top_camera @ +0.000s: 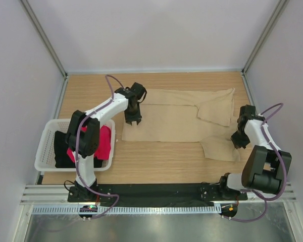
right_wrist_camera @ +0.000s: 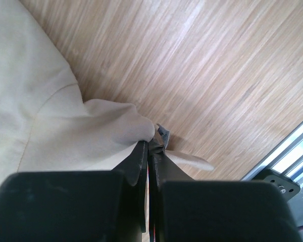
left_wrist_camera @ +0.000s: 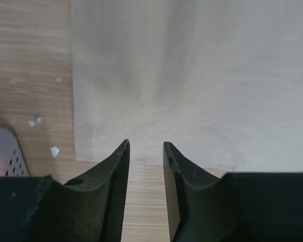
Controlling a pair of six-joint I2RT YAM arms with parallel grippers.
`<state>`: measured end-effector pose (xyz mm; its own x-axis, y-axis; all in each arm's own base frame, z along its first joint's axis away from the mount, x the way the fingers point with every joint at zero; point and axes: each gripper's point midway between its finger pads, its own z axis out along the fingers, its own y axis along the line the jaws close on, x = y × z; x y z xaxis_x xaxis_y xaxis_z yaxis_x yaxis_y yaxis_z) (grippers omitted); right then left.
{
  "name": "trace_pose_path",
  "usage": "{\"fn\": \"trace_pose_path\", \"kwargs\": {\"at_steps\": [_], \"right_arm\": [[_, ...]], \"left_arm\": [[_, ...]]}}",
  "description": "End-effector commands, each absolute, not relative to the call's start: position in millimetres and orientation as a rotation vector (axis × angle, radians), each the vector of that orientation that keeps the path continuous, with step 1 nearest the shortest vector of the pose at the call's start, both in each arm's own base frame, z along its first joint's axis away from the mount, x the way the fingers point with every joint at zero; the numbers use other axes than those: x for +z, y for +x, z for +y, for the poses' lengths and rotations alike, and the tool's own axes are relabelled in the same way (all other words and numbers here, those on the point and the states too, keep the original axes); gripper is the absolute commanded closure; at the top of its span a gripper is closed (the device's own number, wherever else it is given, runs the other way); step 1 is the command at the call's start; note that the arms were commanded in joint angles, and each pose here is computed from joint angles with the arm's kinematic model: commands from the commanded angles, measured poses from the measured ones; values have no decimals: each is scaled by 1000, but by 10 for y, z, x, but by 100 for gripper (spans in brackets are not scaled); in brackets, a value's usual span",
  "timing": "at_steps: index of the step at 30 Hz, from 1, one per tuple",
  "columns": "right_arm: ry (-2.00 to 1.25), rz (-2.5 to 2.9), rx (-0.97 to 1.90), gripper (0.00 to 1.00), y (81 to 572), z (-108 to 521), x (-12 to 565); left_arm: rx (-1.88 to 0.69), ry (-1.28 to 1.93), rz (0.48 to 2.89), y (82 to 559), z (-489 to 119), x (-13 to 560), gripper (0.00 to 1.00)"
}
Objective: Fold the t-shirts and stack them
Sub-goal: Fold the tshirt
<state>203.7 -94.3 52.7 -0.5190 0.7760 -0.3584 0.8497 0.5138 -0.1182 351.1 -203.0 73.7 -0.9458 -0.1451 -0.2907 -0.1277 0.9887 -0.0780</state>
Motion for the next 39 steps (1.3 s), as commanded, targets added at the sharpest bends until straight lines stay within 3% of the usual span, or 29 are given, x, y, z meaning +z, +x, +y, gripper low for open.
{"fn": "trace_pose_path", "kwargs": {"at_steps": [1,6,30,39], "right_arm": [[1336,2470,-430,99,2168,-1039,636],[1329,2479,-417,99,2177,-1024,623],[1313,2501,-398,99,2209,-989,570],[1294,2514,-397,99,2210,-974,602]], "left_arm": [[182,-177,2766,3294,-1771,816,66],[362,-143,2797,3066,-1539,547,64],[367,-76,2881,2942,-1510,214,61],[289,-84,2902,2983,-1606,-10,71]]}}
